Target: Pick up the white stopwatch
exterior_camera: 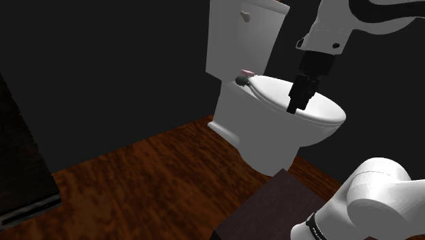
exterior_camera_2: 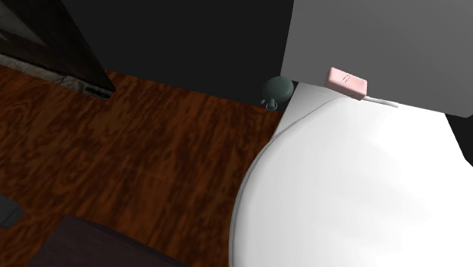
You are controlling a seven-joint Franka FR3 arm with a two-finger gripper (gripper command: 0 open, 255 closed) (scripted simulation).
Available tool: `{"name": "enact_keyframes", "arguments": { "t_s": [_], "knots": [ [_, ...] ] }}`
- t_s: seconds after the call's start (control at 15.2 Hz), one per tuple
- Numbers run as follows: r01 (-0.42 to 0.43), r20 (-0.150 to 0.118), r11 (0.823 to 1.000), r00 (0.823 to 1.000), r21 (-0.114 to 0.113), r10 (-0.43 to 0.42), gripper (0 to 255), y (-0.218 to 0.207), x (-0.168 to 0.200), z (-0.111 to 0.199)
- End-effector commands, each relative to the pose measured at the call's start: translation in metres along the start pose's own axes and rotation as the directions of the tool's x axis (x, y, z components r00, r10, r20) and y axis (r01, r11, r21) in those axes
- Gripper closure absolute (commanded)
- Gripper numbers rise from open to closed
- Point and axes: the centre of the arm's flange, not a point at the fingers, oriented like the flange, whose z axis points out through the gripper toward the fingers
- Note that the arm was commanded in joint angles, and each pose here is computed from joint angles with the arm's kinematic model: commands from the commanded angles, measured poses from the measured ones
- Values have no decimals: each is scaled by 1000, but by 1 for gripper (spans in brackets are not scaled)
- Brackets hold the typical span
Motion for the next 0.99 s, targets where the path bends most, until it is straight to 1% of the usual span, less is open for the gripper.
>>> {"name": "enact_keyframes", "arguments": {
  "t_s": [0.0,0.46,0.92],
  "knots": [
    [0,0,1000,1000,0,0,0,0,0,0],
    [-40,-65,996,997,-84,35,0,36,67,17],
    [-85,-132,983,989,-164,63,0,75,134,26]
  ]
}}
